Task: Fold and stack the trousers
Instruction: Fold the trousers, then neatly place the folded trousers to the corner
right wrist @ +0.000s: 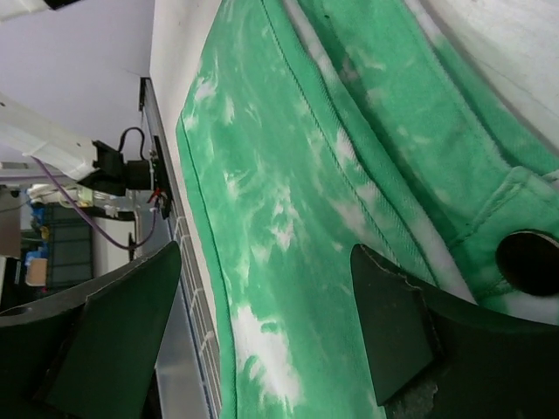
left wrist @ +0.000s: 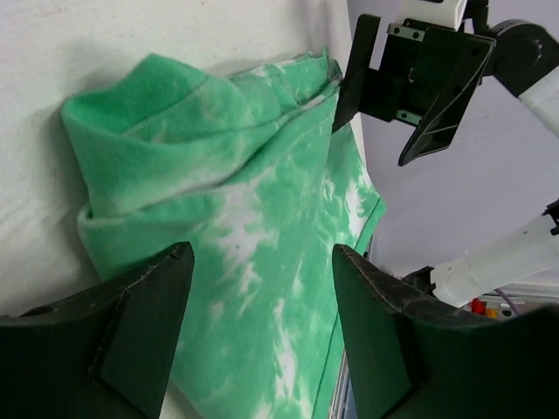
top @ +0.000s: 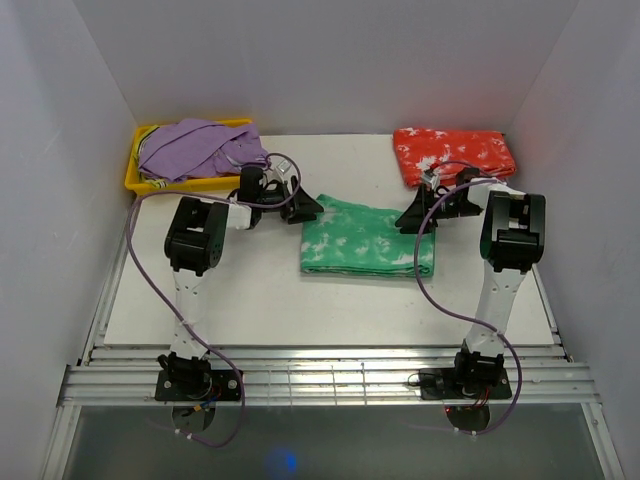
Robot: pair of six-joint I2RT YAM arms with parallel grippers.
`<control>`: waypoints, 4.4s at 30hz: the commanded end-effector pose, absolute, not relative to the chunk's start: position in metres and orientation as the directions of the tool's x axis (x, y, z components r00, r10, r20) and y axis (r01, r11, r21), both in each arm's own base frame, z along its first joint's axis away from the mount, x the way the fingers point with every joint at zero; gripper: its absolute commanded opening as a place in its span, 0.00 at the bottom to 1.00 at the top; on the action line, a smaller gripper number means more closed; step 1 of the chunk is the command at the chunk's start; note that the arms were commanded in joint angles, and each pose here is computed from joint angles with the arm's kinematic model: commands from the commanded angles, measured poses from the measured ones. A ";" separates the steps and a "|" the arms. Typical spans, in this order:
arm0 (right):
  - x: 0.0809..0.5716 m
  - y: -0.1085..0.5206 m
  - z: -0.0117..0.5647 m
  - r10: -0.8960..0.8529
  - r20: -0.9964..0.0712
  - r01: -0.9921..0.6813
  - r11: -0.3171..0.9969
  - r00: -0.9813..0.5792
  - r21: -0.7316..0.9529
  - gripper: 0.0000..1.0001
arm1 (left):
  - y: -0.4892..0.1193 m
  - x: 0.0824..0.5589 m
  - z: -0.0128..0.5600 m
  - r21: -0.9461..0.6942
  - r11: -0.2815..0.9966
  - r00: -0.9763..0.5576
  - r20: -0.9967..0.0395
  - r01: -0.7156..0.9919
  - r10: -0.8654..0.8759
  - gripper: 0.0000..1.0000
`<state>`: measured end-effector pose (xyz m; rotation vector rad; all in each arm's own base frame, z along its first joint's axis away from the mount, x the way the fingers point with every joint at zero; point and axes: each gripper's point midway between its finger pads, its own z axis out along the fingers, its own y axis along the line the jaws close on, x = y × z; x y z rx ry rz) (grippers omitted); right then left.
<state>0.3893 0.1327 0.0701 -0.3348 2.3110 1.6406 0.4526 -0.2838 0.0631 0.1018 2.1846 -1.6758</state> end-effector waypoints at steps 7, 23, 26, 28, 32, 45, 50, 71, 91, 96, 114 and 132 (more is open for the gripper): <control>0.314 0.129 0.129 -0.138 -0.466 -0.484 0.349 -0.874 0.803 0.79 | -0.267 0.367 0.179 -0.792 0.246 -0.810 -0.585 0.559 -0.045 0.76; 0.292 0.108 0.044 -0.110 -0.318 -0.331 0.463 -0.942 0.822 0.65 | -0.285 0.320 0.065 -0.873 0.344 -0.933 -0.357 0.346 0.033 0.71; 0.303 0.104 0.076 -0.124 -0.402 -0.407 0.497 -0.907 0.766 0.66 | -0.287 0.325 0.082 -0.837 0.344 -0.899 -0.434 0.426 0.055 0.73; 0.312 0.098 0.096 -0.137 -0.459 -0.455 0.535 -0.878 0.712 0.68 | -0.286 0.326 0.103 -0.738 0.371 -0.817 -0.564 0.563 0.118 0.78; 0.322 0.081 0.142 -0.173 -0.593 -0.547 0.641 -0.786 0.538 0.79 | -0.298 0.333 0.148 -0.251 0.443 -0.417 -0.847 0.861 0.330 0.86; 0.361 0.010 0.204 -0.230 -0.799 -0.442 0.896 -0.555 0.049 0.90 | -0.375 0.294 0.154 0.380 0.079 0.283 -0.798 0.922 0.532 0.98; 0.339 0.011 0.178 -0.028 -0.716 -0.354 0.882 -0.697 0.310 0.90 | -0.408 0.272 0.118 0.418 -0.038 0.379 -0.778 0.908 0.500 0.97; 0.301 0.001 0.122 0.354 -0.412 -0.010 0.748 -0.839 0.663 0.90 | -0.455 0.287 0.021 0.490 -0.184 0.472 -0.567 0.852 0.675 0.35; 0.300 0.007 0.085 0.583 -0.283 0.124 0.560 -0.762 0.819 0.90 | -0.457 0.323 0.076 -0.240 0.043 -0.227 -0.822 0.970 0.522 0.00; 0.300 0.014 0.069 0.606 -0.263 0.137 0.533 -0.751 0.835 0.90 | -0.456 0.325 0.082 -0.347 0.033 -0.318 -0.815 0.937 0.484 0.00; 0.322 0.034 0.067 0.603 -0.295 0.076 0.512 -0.741 0.856 0.90 | -0.445 0.346 0.091 0.009 0.178 -0.093 -0.827 0.984 0.555 0.54; 0.321 0.034 0.075 0.603 -0.309 0.066 0.518 -0.735 0.853 0.90 | -0.444 0.361 0.017 0.419 0.116 0.164 -0.575 0.901 0.802 0.54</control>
